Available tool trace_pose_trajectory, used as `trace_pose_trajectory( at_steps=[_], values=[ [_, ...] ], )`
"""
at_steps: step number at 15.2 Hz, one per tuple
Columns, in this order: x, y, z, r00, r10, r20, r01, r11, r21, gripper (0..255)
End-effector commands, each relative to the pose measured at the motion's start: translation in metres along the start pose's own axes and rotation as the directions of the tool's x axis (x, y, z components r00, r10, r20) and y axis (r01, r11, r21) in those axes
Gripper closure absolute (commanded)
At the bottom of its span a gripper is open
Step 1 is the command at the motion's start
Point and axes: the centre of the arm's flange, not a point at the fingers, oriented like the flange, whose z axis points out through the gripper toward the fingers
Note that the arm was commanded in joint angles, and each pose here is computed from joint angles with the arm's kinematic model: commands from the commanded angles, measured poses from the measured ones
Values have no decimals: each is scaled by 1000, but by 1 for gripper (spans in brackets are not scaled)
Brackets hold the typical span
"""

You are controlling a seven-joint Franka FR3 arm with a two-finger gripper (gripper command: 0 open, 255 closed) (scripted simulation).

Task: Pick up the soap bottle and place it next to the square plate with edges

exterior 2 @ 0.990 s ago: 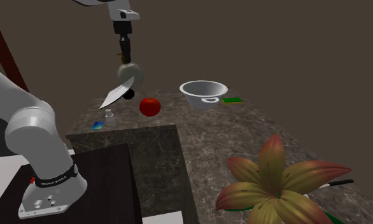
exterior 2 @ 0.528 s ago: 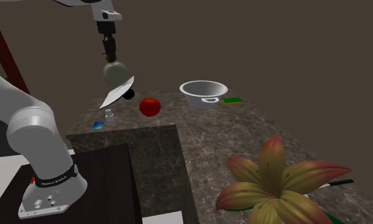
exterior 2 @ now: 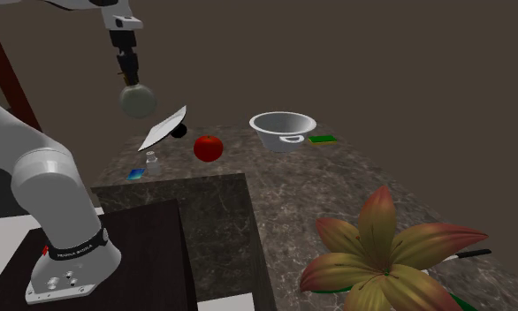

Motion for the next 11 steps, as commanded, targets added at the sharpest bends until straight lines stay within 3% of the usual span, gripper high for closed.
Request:
trace_pose_trajectory(
  at_steps=[1, 11],
  values=[
    [-23, -13, -2, 1000, 2, 0, -2, 1000, 1, 255],
    [-138, -78, -3, 1000, 2, 0, -2, 1000, 1, 255]
  ],
)
